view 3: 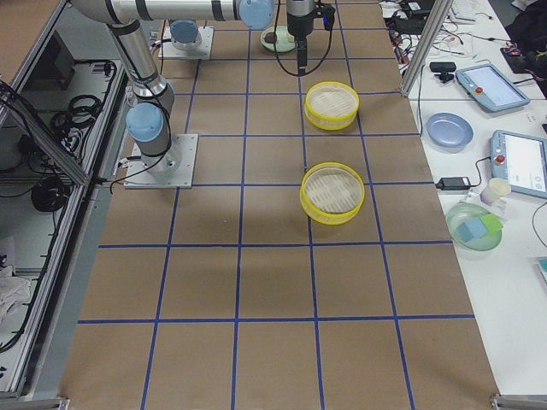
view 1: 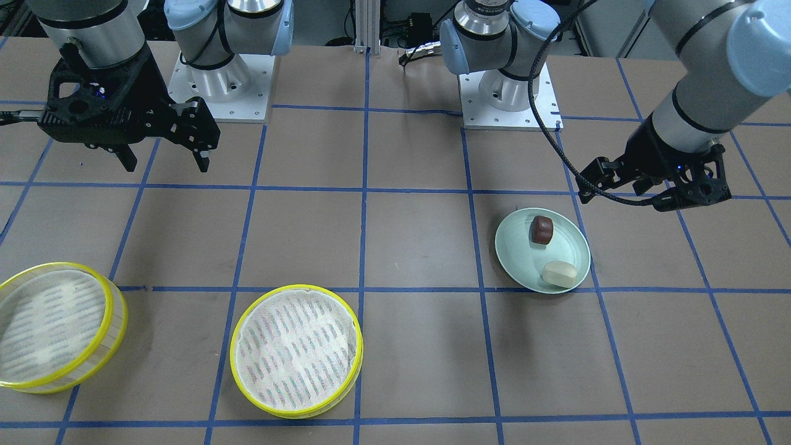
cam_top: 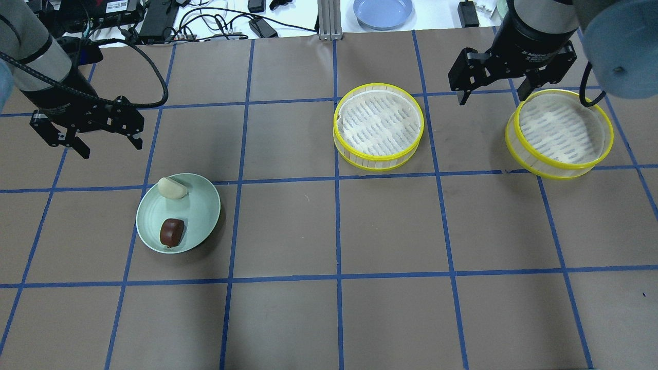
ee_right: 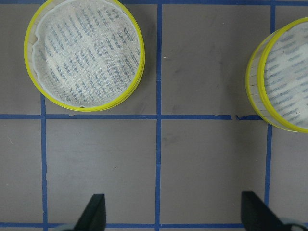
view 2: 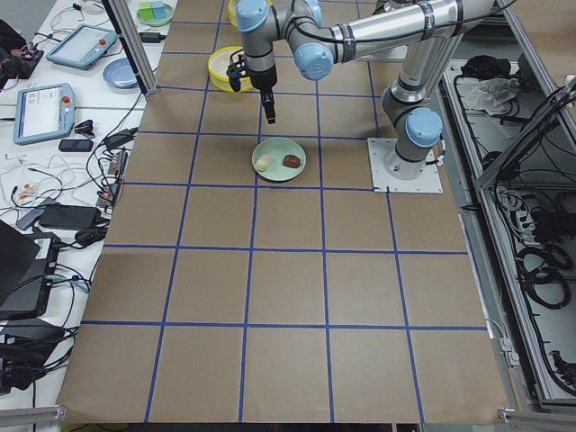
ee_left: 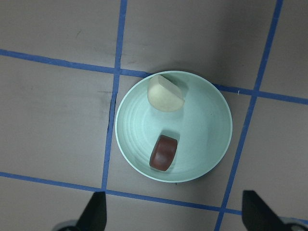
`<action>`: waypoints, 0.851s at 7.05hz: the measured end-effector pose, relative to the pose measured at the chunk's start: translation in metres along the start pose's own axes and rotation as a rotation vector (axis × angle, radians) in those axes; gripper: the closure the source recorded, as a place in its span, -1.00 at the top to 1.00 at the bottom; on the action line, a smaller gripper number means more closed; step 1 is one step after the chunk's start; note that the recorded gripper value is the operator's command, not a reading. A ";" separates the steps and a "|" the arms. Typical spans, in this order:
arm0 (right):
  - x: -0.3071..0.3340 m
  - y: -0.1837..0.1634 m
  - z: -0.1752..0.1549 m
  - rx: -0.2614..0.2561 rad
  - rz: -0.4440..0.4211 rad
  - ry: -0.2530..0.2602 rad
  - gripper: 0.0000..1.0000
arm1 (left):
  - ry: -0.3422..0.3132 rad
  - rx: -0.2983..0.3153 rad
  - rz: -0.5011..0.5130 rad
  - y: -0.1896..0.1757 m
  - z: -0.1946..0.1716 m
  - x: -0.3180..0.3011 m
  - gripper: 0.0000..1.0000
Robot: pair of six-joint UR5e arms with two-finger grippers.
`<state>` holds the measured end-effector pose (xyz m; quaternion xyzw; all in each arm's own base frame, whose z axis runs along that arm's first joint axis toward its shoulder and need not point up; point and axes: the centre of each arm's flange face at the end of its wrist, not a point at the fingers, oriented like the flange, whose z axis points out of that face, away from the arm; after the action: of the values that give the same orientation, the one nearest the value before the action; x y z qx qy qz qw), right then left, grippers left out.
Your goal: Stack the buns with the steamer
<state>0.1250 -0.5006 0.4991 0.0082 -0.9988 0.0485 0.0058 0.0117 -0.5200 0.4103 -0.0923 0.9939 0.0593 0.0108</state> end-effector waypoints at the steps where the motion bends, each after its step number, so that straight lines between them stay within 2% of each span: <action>1: 0.000 0.000 0.000 0.000 0.000 0.000 1.00 | 0.004 -0.021 -0.005 -0.012 0.024 -0.003 1.00; 4: 0.000 0.000 0.000 0.001 0.000 0.000 1.00 | 0.010 -0.045 0.013 -0.057 0.116 -0.004 1.00; 6: 0.000 0.000 0.000 0.000 0.000 0.000 1.00 | 0.027 -0.114 0.038 -0.074 0.173 -0.002 1.00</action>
<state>0.1250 -0.5008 0.4989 0.0083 -0.9988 0.0486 0.0056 0.0295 -0.5708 0.2300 -0.0748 0.9905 0.1149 -0.0092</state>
